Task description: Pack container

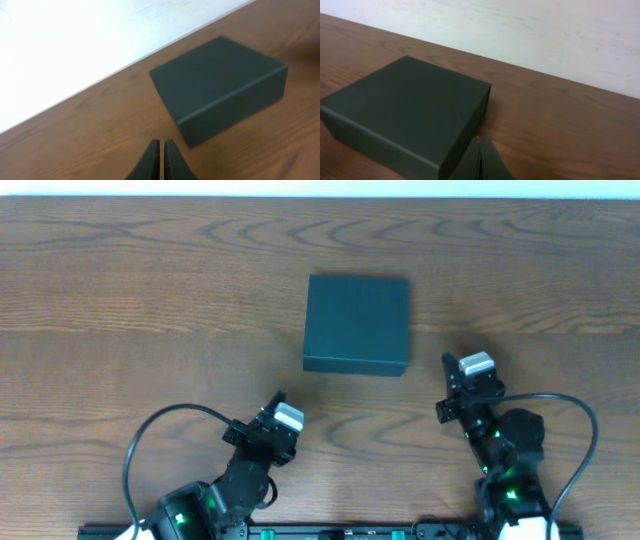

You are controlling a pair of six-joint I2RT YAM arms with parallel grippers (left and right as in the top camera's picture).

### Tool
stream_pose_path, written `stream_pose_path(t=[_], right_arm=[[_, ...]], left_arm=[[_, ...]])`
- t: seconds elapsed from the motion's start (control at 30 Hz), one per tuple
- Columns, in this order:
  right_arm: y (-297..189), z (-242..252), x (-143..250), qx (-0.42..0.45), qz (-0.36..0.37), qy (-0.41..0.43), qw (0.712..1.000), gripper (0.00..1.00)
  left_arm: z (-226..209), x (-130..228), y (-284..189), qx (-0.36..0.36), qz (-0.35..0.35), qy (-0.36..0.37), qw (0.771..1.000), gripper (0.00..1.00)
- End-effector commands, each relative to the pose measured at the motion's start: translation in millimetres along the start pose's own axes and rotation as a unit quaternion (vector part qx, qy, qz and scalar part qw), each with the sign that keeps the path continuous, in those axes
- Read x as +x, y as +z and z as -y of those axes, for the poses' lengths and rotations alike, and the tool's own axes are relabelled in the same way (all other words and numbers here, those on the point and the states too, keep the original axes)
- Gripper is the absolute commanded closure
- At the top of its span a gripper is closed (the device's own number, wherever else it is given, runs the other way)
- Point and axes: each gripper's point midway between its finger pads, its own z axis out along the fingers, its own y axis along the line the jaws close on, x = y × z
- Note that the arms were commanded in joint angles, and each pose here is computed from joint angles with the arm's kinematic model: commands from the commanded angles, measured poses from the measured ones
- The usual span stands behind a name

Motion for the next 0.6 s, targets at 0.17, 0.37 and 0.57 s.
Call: stream_pose_path(t=[0.17, 0.37, 0.57], right_arm=[[-13, -18, 14, -0.034, 0.019, -0.011, 0.999, 0.98], [-19, -23, 24, -0.045, 0.002, -0.007, 0.999, 0.98], [-26, -26, 33, -0.048, -0.017, -0.003, 0.999, 0.98]], left_arm=[[7, 34, 0, -0.009, 0.06, -0.003, 0.998, 0.89], [16, 39, 1, 0.016, 0.051, 0.014, 0.998, 0.86], [12, 43, 3, 0.009, 0.043, 0.016, 0.999, 0.51]])
